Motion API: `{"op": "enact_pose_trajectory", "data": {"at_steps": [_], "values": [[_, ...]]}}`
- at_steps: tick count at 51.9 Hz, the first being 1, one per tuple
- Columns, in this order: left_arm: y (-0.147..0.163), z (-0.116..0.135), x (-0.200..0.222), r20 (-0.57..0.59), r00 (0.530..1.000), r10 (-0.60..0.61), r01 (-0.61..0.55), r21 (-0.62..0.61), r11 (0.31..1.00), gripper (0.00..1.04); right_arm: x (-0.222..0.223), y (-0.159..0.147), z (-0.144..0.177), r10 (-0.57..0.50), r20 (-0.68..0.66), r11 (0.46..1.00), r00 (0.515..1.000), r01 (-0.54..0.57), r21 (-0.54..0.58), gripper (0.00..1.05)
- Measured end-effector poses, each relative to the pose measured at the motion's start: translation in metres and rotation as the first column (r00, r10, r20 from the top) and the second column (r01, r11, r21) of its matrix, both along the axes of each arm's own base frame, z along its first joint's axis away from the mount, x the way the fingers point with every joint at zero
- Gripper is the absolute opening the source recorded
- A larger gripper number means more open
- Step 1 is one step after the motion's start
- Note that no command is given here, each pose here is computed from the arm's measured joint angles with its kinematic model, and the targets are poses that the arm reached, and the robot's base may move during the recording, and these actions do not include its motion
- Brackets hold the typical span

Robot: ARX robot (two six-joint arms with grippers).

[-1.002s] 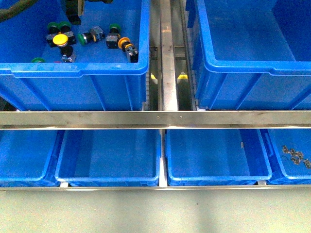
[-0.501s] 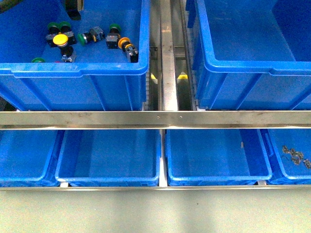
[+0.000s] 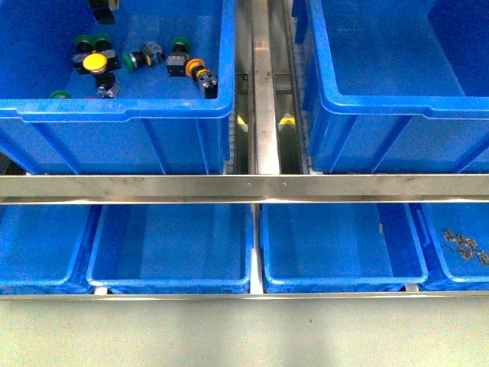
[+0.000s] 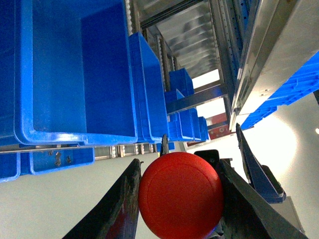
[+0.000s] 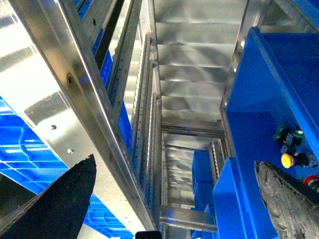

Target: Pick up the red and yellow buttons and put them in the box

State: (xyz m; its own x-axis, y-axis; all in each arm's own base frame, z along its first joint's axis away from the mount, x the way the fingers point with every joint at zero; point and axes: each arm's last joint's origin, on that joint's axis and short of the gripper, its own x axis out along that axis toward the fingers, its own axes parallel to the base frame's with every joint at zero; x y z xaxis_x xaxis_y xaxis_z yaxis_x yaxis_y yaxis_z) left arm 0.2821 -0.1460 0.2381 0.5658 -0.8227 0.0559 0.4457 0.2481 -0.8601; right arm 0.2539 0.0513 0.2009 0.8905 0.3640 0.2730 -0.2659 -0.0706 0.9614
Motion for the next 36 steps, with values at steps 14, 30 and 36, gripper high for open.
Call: {"op": "enact_pose_trajectory", "data": {"at_steps": [14,30,36], "values": [[0.000,0.000,0.000,0.005,1.000,-0.008,0.008,0.006,1.000,0.35,0.002,0.004,-0.005,0.015,-0.018,1.000,1.000,-0.015,-0.012,0.97],[0.000,-0.004,0.001,-0.007,1.000,-0.007,0.007,0.031,1.000,0.35,0.037,0.017,-0.036,0.073,-0.154,0.983,0.985,-0.097,-0.157,0.97],[0.000,-0.004,0.001,-0.006,1.000,-0.011,0.011,0.038,0.999,0.35,0.039,0.022,-0.026,0.108,-0.101,0.977,0.989,-0.124,-0.175,0.97]]}}
